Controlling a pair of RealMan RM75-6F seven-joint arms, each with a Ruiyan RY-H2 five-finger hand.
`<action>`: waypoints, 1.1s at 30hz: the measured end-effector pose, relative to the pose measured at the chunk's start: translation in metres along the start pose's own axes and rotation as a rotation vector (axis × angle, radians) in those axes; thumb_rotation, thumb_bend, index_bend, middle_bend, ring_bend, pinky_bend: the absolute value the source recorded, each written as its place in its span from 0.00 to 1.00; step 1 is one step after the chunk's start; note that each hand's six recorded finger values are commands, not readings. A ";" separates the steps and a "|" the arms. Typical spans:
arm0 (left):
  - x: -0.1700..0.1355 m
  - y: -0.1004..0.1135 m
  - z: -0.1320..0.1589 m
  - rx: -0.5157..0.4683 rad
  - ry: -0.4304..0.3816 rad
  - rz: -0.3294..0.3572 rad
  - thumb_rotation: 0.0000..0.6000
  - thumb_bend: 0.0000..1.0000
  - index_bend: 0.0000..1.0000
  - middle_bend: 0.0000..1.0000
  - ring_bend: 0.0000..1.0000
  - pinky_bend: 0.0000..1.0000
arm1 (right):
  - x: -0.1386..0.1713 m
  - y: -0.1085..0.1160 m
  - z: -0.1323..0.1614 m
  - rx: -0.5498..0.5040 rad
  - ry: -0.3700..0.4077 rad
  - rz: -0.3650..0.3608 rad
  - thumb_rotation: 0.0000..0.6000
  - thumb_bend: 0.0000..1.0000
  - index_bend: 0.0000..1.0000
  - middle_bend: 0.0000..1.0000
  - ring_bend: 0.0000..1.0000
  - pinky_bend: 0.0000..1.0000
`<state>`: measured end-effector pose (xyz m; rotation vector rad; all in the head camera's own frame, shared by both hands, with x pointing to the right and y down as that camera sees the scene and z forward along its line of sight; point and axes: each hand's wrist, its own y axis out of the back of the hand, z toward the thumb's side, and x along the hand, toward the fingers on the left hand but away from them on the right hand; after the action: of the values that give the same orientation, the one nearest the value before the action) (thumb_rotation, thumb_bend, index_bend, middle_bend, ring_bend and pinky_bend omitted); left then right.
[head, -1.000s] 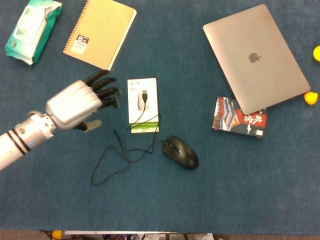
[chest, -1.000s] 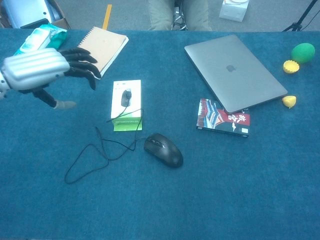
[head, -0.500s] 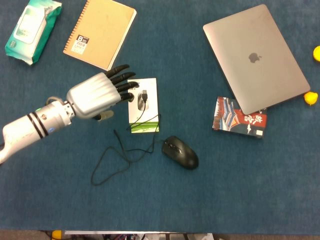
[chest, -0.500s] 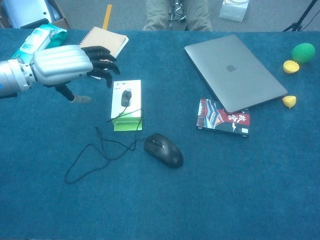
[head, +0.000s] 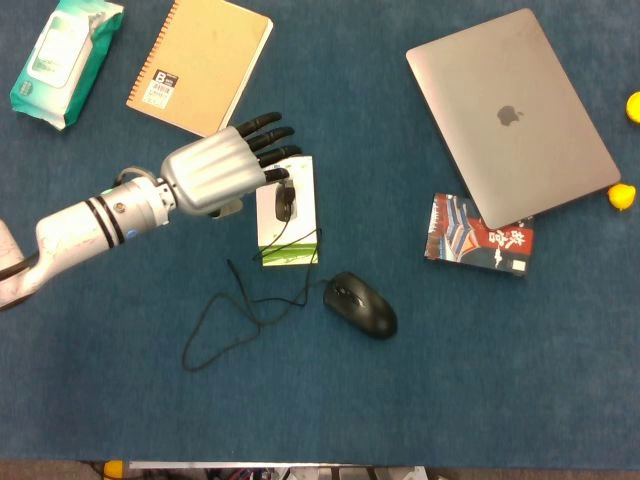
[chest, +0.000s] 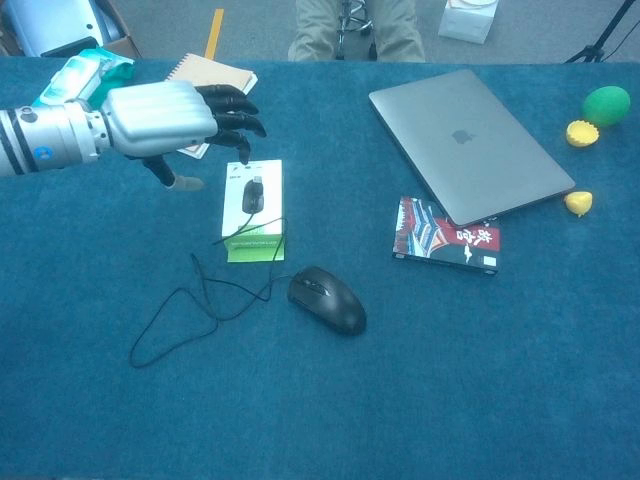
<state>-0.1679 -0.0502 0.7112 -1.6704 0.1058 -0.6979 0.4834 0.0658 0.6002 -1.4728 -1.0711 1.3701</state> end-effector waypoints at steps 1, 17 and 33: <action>0.002 0.000 0.000 0.005 -0.003 0.002 1.00 0.26 0.29 0.13 0.04 0.04 | 0.000 -0.001 0.000 0.000 -0.001 0.002 1.00 0.38 0.55 0.45 0.34 0.48; 0.035 0.005 0.017 0.085 -0.079 0.020 1.00 0.26 0.28 0.11 0.03 0.04 | -0.005 -0.002 -0.001 0.006 -0.009 0.010 1.00 0.38 0.55 0.45 0.34 0.48; 0.050 -0.006 0.013 0.211 -0.116 -0.023 1.00 0.26 0.34 0.11 0.03 0.04 | -0.007 -0.004 -0.003 0.013 -0.020 0.017 1.00 0.38 0.55 0.45 0.34 0.48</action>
<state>-0.1225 -0.0594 0.7355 -1.5068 -0.0675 -0.6062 0.4860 0.0602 0.6057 -1.4642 -1.0621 1.4033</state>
